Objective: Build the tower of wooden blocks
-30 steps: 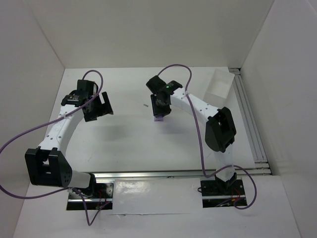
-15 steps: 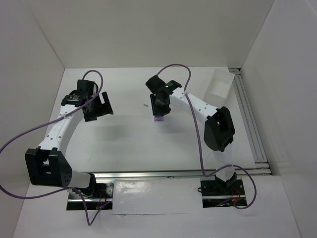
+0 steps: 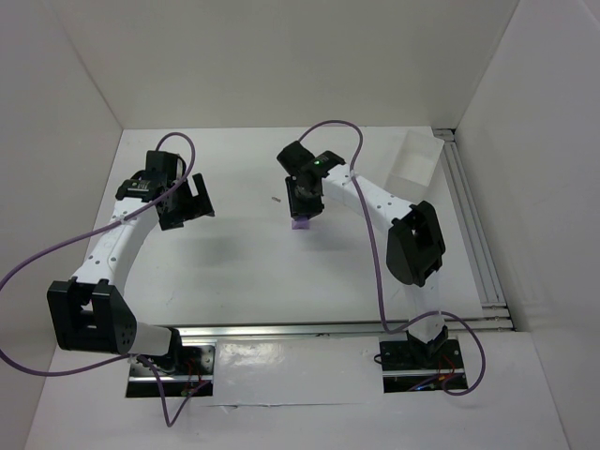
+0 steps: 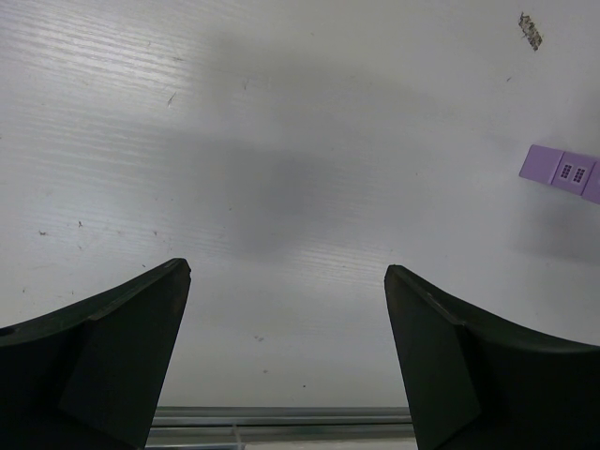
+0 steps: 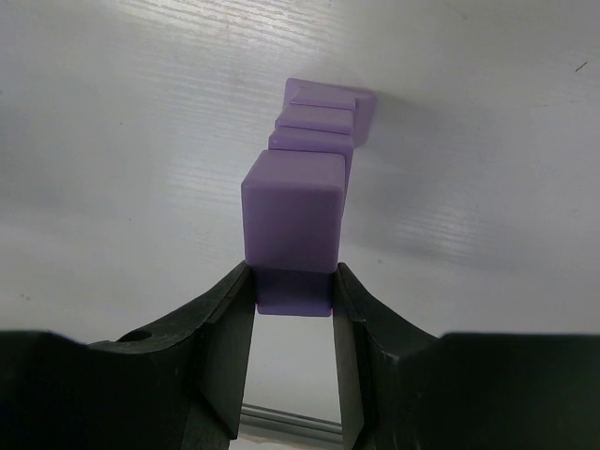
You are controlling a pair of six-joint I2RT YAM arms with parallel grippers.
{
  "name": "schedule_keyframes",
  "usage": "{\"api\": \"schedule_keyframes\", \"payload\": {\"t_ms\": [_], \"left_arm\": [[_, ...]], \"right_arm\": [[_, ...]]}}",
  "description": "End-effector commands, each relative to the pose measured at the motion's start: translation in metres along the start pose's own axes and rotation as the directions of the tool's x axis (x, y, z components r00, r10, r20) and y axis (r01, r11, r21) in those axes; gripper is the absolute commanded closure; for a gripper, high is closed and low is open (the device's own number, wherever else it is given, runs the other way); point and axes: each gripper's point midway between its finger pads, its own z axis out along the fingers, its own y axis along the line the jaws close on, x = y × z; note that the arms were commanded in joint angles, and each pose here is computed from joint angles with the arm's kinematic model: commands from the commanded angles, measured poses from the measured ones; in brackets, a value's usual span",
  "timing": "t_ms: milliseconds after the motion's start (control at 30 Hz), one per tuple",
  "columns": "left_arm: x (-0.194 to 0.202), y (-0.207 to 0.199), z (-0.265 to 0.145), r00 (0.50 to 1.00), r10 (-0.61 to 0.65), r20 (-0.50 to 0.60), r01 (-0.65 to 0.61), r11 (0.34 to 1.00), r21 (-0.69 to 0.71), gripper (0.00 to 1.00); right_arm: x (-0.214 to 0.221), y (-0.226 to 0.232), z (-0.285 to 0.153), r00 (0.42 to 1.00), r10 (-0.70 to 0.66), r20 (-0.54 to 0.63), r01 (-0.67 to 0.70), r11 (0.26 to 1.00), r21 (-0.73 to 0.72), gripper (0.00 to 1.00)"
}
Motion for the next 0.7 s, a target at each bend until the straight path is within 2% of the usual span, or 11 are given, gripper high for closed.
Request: {"api": "schedule_keyframes", "payload": {"t_ms": [0, 667], "left_arm": [[-0.0049, 0.0004, -0.0054, 0.999, 0.014, 0.030, -0.014, 1.000, 0.008, 0.02], [-0.0070, -0.0004, -0.0046, 0.999, 0.014, 0.030, -0.014, 1.000, 0.008, 0.02]], "right_arm": [[-0.0218, 0.0048, -0.0061, 0.998, 0.001, 0.070, 0.000, 1.000, -0.014, 0.73], [-0.0230, 0.0054, -0.0043, 0.998, -0.008, 0.070, 0.009, 1.000, -0.013, 0.73]]}}
